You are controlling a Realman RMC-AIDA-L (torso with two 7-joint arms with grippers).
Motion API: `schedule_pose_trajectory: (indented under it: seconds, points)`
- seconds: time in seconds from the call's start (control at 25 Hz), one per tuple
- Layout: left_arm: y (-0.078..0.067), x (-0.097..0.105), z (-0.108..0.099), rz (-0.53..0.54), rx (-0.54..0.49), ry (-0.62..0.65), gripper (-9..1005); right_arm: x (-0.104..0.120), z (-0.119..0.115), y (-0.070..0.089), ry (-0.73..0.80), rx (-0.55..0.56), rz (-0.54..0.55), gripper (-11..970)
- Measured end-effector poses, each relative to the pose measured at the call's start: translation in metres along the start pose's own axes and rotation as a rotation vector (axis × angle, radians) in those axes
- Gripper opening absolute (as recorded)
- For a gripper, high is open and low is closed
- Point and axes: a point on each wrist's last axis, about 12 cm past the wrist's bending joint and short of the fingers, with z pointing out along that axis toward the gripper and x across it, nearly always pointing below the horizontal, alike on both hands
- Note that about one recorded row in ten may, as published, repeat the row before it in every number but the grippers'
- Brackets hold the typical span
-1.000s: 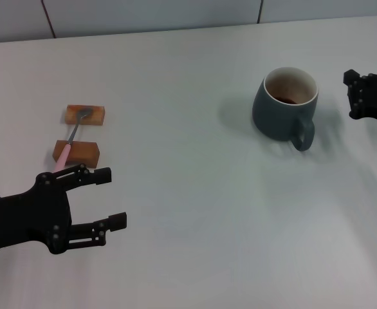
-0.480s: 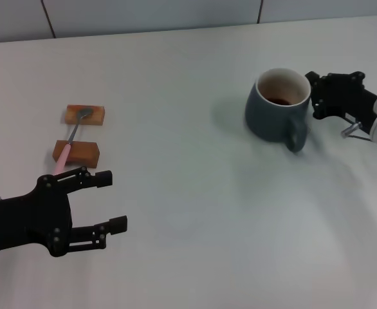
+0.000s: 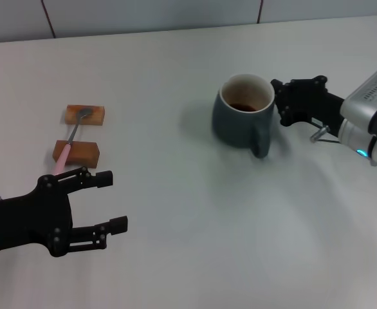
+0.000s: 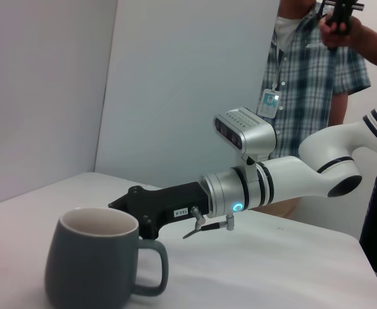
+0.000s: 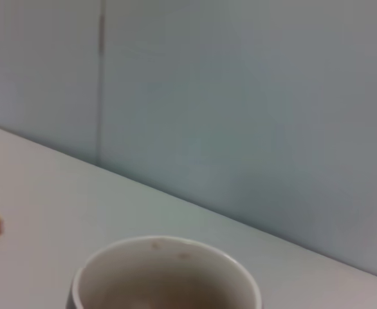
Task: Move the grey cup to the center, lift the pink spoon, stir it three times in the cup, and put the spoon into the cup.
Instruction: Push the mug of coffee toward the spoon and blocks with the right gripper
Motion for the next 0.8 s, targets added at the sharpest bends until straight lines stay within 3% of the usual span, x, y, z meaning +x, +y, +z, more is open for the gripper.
schedule_pose_trajectory:
  seconds: [0.56, 0.8]
  points:
    - [0.000, 0.000, 0.000, 0.001, 0.000, 0.002, 813, -0.020, 0.029, 0.036, -0.013, -0.167, -0.011, 26]
    - [0.000, 0.001, -0.001, 0.003, -0.006, 0.000, 811, -0.022, 0.031, 0.038, -0.021, -0.172, -0.007, 35]
